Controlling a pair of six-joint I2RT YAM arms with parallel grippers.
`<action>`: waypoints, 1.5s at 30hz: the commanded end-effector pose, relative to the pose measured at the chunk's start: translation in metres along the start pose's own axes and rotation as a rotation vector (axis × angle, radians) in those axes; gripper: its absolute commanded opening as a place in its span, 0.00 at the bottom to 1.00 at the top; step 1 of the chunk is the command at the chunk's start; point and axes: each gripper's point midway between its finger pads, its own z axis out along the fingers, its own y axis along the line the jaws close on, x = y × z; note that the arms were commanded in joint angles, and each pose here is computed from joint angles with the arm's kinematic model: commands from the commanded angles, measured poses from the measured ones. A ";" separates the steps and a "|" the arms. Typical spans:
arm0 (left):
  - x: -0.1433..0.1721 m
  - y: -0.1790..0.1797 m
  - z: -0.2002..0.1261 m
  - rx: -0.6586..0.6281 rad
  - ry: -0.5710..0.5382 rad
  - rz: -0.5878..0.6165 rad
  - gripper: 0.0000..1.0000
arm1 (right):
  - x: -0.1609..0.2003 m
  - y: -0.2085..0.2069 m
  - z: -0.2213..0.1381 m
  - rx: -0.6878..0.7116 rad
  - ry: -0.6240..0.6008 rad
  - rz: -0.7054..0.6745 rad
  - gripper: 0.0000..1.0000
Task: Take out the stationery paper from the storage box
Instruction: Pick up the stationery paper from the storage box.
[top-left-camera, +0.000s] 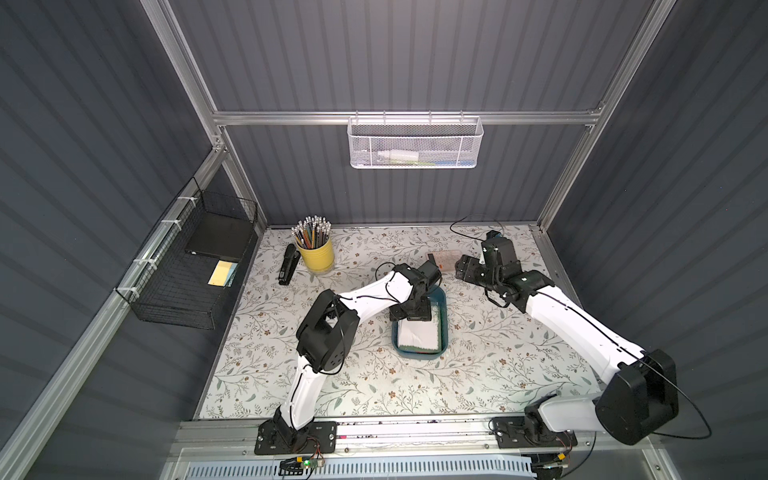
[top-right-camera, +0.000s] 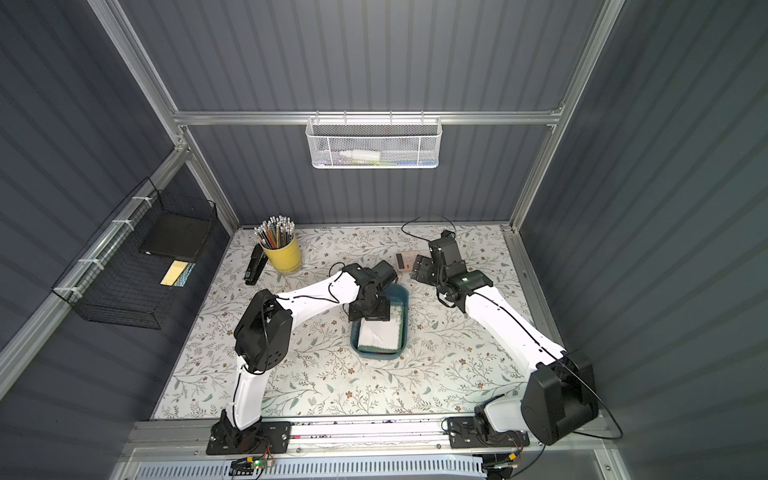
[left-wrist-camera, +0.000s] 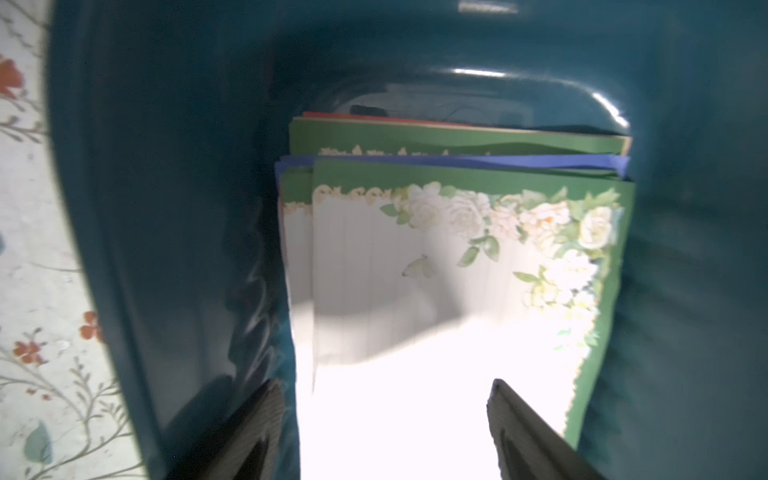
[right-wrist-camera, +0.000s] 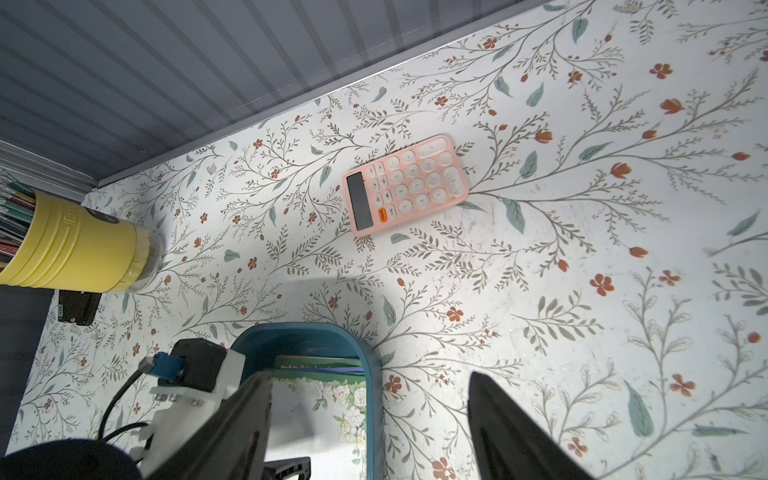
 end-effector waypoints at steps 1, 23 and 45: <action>0.002 0.006 -0.002 -0.052 0.001 0.030 0.81 | 0.003 -0.002 0.005 0.003 0.015 0.006 0.78; 0.012 -0.007 0.002 0.022 0.034 0.030 0.80 | 0.008 -0.004 0.006 0.006 0.027 0.003 0.78; 0.010 -0.022 -0.010 0.105 0.027 0.032 0.63 | 0.011 -0.004 0.010 0.007 0.041 0.005 0.78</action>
